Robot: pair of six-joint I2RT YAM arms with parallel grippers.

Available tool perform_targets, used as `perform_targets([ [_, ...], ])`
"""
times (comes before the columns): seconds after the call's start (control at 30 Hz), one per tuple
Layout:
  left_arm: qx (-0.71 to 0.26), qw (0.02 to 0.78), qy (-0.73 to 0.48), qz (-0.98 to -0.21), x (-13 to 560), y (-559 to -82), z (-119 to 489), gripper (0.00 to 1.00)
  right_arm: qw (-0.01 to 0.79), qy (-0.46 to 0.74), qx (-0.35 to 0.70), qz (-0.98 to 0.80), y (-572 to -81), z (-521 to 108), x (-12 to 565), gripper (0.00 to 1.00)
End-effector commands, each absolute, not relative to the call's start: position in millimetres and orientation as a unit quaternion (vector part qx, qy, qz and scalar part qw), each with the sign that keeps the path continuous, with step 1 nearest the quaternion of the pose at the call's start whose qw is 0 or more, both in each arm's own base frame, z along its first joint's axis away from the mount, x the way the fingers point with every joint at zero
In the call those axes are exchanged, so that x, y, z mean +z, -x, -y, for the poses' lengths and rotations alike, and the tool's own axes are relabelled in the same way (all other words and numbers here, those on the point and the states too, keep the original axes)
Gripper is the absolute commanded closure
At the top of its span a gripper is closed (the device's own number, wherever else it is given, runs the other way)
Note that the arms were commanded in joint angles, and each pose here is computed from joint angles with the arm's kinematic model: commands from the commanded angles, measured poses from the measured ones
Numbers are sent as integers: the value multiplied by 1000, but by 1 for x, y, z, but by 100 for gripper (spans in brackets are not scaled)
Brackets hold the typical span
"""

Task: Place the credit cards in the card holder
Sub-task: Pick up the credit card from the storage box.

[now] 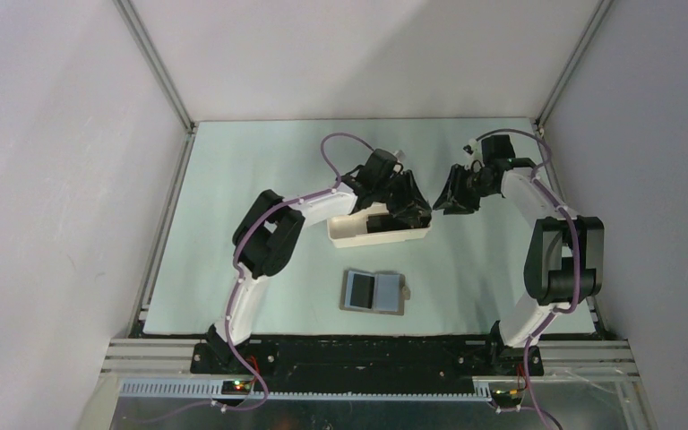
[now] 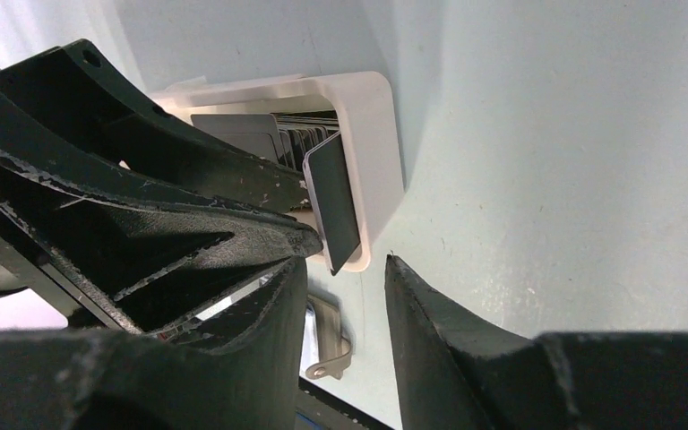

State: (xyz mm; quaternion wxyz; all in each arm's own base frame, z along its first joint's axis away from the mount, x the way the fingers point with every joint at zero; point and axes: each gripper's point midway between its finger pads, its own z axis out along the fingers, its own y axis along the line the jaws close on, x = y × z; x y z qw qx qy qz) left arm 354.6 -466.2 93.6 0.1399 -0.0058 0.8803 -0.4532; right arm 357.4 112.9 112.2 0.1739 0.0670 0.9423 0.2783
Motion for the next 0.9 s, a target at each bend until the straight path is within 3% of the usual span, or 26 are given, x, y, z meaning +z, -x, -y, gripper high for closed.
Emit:
perform_targets([
  [0.0,-482,171,5,-859,127,-364,471,58,185,-61,295,-935,-360,-118,122,59],
  [0.23,-468,168,7,-867,117,-363,467,80,181,-63,287,-939,-358,-115,116,60],
  [0.47,-442,171,3,-880,107,-361,458,90,174,-64,282,-941,-355,-114,112,60],
  [0.87,-427,185,-8,-885,117,-357,446,92,158,-54,288,-943,-353,-124,103,60],
])
